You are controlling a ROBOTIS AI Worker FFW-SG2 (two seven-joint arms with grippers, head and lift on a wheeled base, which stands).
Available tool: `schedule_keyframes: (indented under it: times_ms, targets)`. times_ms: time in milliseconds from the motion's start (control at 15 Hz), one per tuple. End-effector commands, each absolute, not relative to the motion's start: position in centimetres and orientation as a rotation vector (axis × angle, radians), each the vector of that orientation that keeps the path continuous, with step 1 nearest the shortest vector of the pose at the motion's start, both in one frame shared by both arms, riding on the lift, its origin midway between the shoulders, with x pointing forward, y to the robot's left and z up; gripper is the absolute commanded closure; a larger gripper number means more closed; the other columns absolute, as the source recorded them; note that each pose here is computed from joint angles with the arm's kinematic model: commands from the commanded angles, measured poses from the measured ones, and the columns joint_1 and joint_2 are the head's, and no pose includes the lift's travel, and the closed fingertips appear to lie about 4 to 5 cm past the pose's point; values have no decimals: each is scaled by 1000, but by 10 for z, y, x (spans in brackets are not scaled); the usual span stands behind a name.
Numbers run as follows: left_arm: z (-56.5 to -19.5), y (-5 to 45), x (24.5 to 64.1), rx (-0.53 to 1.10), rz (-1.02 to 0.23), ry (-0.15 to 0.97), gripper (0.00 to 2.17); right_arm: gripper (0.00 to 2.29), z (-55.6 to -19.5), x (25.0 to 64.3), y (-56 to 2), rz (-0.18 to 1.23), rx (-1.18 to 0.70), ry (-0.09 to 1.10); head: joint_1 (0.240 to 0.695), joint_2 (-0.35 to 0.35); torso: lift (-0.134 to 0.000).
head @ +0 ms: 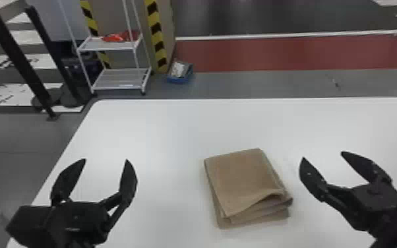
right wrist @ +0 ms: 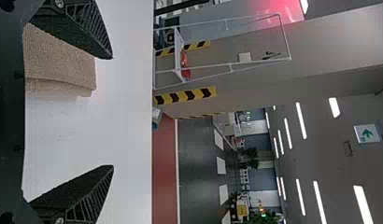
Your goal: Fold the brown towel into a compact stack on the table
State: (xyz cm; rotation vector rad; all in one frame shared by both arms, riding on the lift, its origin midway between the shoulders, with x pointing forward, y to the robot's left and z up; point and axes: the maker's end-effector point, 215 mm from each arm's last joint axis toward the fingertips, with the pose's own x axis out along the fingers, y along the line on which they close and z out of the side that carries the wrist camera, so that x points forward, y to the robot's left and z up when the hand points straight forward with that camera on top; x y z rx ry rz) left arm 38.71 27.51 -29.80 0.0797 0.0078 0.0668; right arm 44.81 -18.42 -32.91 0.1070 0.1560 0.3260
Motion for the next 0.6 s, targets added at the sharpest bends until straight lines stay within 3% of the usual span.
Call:
schedule_keyframes:
  times_ms: [0,533]
  targets:
    - [-299,275,387,74,69,9,137,43,-330,448,-176,330,99,171,695,120,-124]
    - [-300,272,386,71,58,13,140,43,-336,448,-175,322,104,209,695,129,-124]
